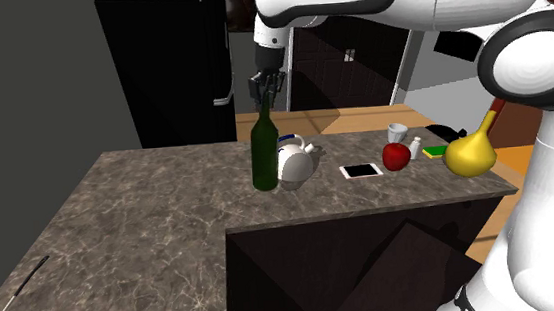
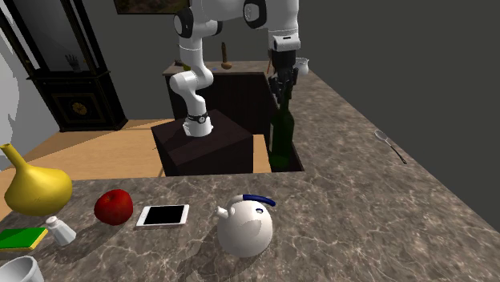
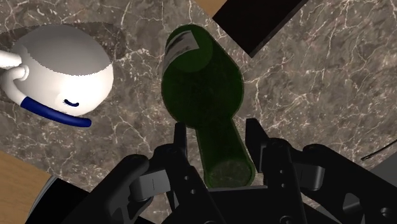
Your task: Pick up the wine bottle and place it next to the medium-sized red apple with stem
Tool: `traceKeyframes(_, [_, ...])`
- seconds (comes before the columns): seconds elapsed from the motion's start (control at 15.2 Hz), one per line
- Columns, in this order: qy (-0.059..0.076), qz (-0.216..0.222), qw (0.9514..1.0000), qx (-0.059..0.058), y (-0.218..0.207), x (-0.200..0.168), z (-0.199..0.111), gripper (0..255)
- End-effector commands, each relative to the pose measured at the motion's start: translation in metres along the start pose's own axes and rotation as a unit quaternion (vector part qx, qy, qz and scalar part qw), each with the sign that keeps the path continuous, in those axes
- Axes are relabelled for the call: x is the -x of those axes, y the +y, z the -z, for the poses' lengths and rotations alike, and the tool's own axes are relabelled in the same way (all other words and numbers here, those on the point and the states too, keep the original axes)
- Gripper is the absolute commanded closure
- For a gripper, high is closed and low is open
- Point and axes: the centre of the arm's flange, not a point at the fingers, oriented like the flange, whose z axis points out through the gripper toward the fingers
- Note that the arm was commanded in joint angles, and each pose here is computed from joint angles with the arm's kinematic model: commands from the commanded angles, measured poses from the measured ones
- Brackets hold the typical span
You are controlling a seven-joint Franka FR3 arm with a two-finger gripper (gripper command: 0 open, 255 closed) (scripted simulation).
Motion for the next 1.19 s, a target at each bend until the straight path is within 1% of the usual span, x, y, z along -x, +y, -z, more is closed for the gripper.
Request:
traceKeyframes(0.0, [0.000,0.000,1.0000,0.000,0.000,-0.001,0.010,255])
traceKeyframes(0.86, [0.000,0.000,1.0000,0.000,-0.005,-0.007,0.078,255])
traceKeyframes(1.12, [0.000,0.000,1.0000,0.000,0.034,0.028,0.084,255])
